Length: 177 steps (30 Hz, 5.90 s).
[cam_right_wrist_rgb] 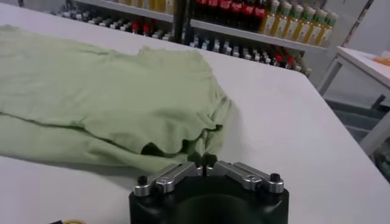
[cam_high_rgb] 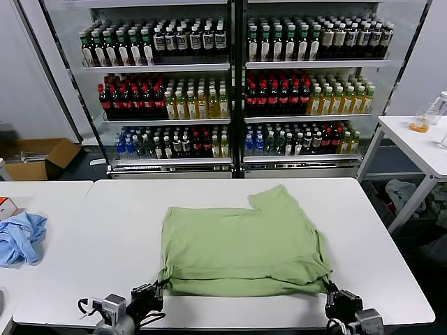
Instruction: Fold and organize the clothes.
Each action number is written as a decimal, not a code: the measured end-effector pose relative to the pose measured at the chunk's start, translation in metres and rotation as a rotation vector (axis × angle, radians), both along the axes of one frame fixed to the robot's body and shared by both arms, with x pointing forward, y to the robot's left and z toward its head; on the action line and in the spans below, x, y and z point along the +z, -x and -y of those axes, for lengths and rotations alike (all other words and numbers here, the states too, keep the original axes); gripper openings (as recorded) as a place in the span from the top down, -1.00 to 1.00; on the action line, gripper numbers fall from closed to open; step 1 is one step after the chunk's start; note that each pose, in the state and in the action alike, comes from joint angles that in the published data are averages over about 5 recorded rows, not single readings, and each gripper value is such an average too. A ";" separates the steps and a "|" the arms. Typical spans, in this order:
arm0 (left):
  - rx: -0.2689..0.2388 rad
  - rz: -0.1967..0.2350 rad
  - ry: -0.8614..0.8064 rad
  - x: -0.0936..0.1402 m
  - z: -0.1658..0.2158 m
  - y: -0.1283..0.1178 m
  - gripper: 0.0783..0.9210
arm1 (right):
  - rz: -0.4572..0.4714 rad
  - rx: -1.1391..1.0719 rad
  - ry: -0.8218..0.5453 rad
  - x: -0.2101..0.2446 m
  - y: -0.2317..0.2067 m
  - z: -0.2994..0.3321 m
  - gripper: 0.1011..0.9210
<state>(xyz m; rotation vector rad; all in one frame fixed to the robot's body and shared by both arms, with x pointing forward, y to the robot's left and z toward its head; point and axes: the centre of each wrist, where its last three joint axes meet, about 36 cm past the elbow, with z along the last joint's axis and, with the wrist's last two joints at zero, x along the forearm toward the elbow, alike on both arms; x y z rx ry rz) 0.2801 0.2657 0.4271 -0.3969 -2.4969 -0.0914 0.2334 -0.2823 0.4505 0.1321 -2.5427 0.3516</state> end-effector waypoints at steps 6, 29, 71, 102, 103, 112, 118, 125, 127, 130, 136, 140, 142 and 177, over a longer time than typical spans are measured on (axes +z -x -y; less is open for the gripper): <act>-0.012 -0.004 -0.021 0.007 -0.001 0.012 0.77 | 0.010 0.014 0.024 0.009 0.011 -0.003 0.61; 0.094 0.137 0.003 0.017 -0.026 -0.056 -0.71 | 0.233 -0.020 -0.048 0.016 -0.087 -0.003 -0.75; 0.157 0.060 -0.022 -0.031 0.009 -0.255 -0.77 | 0.014 -0.102 -0.162 -0.032 -0.373 -0.044 -0.76; 0.123 0.034 0.078 -0.038 0.000 -0.234 0.88 | -0.006 -0.069 -0.241 -0.045 -0.359 -0.049 0.97; 0.122 0.037 0.086 -0.037 -0.001 -0.233 0.91 | 0.001 -0.067 -0.245 -0.044 -0.357 -0.049 0.99; 0.107 0.072 0.147 -0.021 -0.005 -0.213 0.96 | 0.091 -0.044 -0.285 -0.021 -0.329 -0.041 0.99; 0.088 0.093 0.173 -0.009 -0.009 -0.194 0.96 | 0.147 -0.031 -0.296 -0.003 -0.300 -0.030 0.99; 0.061 0.107 0.191 0.007 -0.015 -0.167 0.94 | 0.185 -0.013 -0.290 0.009 -0.251 -0.017 0.99; 0.052 0.109 0.194 0.011 -0.016 -0.159 0.95 | 0.190 -0.009 -0.287 0.012 -0.236 -0.013 0.99; 0.039 0.108 0.195 0.016 -0.019 -0.147 0.95 | 0.197 -0.006 -0.285 0.017 -0.214 -0.006 0.99; 0.016 0.100 0.190 0.022 -0.022 -0.122 0.96 | 0.194 -0.023 -0.279 0.023 -0.170 0.005 0.99; 0.000 0.082 0.181 0.020 -0.021 -0.106 0.95 | 0.172 -0.048 -0.268 0.022 -0.145 0.009 0.99; -0.008 0.069 0.170 0.017 -0.021 -0.100 0.95 | 0.155 -0.060 -0.262 0.019 -0.134 0.010 0.99; 0.118 0.111 0.022 -0.015 0.027 -0.039 -0.61 | 0.065 -0.078 -0.185 0.001 -0.073 -0.008 -0.66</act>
